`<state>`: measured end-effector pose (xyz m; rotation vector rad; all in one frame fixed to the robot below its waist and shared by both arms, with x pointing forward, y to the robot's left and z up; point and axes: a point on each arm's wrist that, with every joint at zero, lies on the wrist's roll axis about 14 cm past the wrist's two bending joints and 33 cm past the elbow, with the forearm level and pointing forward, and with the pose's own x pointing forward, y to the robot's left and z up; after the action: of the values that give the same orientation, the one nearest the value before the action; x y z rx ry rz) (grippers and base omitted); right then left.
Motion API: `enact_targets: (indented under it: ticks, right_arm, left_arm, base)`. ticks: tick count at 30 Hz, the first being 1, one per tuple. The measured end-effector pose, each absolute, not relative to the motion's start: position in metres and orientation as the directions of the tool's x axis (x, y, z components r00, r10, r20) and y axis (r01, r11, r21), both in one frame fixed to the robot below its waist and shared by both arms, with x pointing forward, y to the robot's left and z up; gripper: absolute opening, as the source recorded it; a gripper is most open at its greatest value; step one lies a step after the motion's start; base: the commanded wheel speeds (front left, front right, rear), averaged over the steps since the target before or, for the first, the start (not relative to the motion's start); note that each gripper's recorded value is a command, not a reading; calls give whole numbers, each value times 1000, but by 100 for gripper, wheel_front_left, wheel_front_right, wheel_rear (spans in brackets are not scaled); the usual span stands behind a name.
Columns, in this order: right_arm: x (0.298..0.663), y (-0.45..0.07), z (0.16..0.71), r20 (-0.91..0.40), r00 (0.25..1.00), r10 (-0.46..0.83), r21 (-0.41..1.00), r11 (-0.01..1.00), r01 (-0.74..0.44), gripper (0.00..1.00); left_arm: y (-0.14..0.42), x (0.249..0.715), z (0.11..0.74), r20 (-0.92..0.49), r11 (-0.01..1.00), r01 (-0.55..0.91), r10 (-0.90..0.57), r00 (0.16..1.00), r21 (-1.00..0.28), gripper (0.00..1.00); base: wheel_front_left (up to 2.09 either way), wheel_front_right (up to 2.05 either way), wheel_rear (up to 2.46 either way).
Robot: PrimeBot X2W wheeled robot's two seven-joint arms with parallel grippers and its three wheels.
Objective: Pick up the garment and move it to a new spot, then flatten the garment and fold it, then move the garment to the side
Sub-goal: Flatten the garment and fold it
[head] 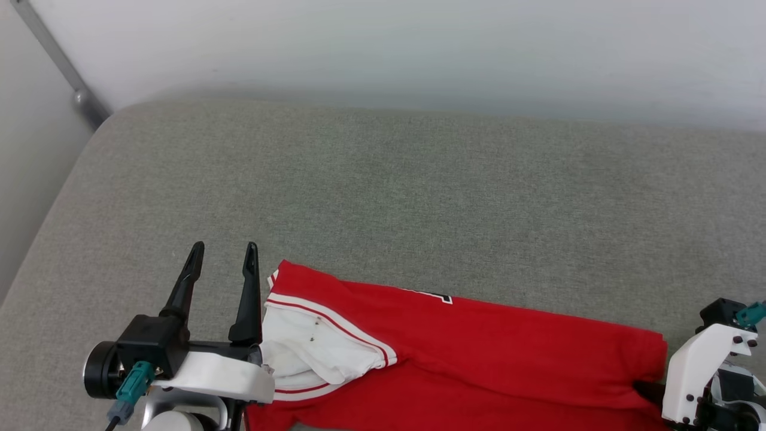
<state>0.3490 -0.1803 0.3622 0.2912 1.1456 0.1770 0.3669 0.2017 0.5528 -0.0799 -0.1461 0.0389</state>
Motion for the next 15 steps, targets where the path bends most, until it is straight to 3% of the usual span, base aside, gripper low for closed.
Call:
enact_targets:
  ticks: [8, 15]
  right_arm:
    - [350, -189, 382, -838, 469, 280, 307, 951, -18, 0]
    - [347, -232, 405, -817, 544, 190, 257, 965, 49, 0]
  left_arm:
    - [199, 363, 557, 146, 999, -18, 25, 989, -49, 100]
    - [192, 360, 555, 130, 1000, 2, 1, 991, -24, 100]
  base:
    - [0, 0, 0]
    - [0, 0, 0]
